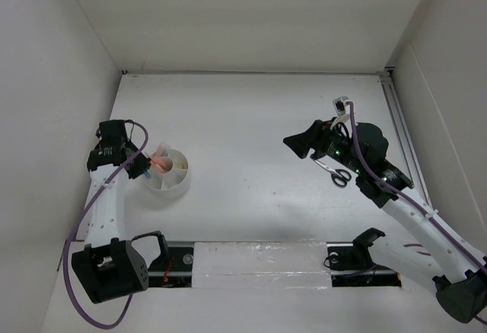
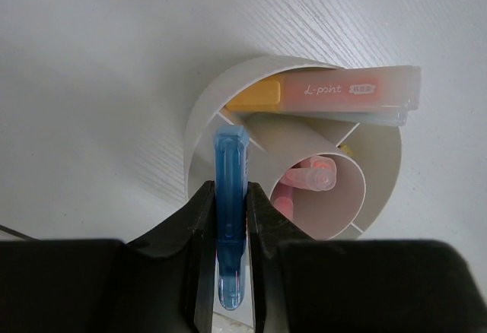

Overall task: Sort the stationery into containers
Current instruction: Place the stationery in the storage box, then pick up the scissors from the center of the board.

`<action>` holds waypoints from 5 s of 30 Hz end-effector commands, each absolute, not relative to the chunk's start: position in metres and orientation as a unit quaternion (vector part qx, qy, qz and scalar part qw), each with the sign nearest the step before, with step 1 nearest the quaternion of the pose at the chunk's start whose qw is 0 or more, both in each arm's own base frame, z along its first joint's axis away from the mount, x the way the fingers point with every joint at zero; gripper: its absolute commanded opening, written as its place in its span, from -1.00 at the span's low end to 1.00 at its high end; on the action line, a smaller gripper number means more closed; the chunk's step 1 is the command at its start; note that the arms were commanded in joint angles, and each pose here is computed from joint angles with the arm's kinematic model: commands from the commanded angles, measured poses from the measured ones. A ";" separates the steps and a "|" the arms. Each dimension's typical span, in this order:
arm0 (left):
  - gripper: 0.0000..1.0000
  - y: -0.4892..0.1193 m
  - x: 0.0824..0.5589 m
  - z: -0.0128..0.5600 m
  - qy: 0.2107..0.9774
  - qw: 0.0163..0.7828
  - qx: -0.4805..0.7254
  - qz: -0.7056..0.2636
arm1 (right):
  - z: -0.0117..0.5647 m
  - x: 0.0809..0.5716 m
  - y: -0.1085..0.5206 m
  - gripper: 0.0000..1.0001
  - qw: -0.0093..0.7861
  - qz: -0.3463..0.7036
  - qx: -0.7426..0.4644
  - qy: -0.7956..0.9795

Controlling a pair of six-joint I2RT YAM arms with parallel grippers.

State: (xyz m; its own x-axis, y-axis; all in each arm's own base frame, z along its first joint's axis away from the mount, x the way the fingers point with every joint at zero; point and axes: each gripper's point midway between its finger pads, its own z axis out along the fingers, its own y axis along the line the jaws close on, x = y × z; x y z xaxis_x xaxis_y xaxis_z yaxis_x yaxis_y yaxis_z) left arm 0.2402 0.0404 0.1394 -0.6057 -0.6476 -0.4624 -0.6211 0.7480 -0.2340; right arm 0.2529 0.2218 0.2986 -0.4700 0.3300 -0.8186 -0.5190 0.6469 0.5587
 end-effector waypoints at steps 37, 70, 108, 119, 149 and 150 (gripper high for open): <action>-0.40 0.027 0.230 0.133 0.904 0.254 -0.341 -0.036 | 0.317 0.251 0.218 0.41 0.535 0.422 -0.068 0.729; 1.00 -0.057 0.230 0.321 0.750 0.562 -0.166 -0.307 | 0.177 0.311 0.026 0.73 0.434 0.020 0.424 0.794; 1.00 -0.177 0.269 0.276 0.798 0.444 0.087 -0.398 | 0.057 0.316 0.011 0.03 0.294 0.095 0.644 0.700; 1.00 -0.177 0.269 0.276 0.798 0.444 0.087 -0.398 | 0.042 0.306 0.003 -0.05 0.257 0.048 0.667 0.698; 1.00 -0.176 0.266 0.293 0.790 0.458 0.094 -0.396 | 0.035 0.319 -0.003 -1.00 0.206 0.009 0.591 0.780; 1.00 -0.179 0.266 0.295 0.785 0.457 0.102 -0.405 | 0.046 0.325 -0.001 -1.00 0.224 0.009 0.559 0.799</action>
